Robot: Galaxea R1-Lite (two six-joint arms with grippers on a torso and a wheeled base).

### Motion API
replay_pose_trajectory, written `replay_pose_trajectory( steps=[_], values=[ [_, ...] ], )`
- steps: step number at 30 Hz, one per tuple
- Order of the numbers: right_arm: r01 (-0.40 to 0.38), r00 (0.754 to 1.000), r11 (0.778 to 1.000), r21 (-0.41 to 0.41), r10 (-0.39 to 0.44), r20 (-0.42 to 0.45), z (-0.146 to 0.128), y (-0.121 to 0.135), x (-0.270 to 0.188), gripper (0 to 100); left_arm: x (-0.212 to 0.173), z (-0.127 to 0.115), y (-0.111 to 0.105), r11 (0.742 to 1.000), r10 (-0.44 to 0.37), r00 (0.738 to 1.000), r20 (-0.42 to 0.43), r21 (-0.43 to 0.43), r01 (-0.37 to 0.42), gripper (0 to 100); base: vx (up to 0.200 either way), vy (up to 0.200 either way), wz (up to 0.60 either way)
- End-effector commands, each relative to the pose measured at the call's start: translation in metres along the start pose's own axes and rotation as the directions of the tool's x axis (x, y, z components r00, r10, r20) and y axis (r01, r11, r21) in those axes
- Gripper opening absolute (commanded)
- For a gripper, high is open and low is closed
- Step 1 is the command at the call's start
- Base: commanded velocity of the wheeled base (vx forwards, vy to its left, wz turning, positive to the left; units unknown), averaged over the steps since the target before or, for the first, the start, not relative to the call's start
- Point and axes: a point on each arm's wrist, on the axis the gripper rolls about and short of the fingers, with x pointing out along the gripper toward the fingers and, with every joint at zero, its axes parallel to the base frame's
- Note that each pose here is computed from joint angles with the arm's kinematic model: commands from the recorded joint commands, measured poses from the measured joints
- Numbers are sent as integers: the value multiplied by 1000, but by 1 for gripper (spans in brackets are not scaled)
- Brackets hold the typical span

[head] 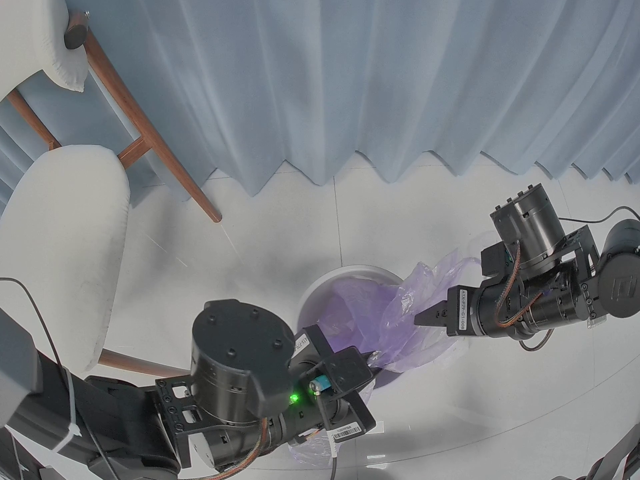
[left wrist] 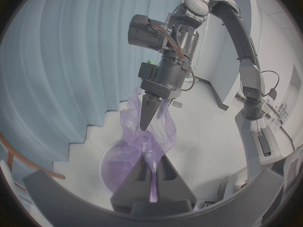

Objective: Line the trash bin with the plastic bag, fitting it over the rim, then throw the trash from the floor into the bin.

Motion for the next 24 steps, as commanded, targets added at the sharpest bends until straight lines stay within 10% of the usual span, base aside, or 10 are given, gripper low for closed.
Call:
replay_pose_trajectory(
  steps=[1, 17, 18, 24],
  values=[
    [-17, 1000, 1000, 22, 16, 5, 2, 6, 0, 0, -2, 0, -1, 1000, 2, 1000, -1, 0, -2, 0, 0, 0, 0],
    [-179, 974, 984, -18, 179, 140, 29, 23, -26, 0, -3, 3, 2, 998, 56, 998, 2, -6, -56, 0, 0, 0, 0],
    [-187, 969, 982, -34, 190, 156, 28, 20, -26, 0, -4, 4, 2, 998, 56, 998, 6, -21, -56, 100, 0, 0, 0],
    [-202, 957, 974, -106, 219, 188, 26, -2, -20, 0, -22, 31, 9, 979, 78, 993, 86, -193, -60, 100, 0, 0, 0]
  ],
)
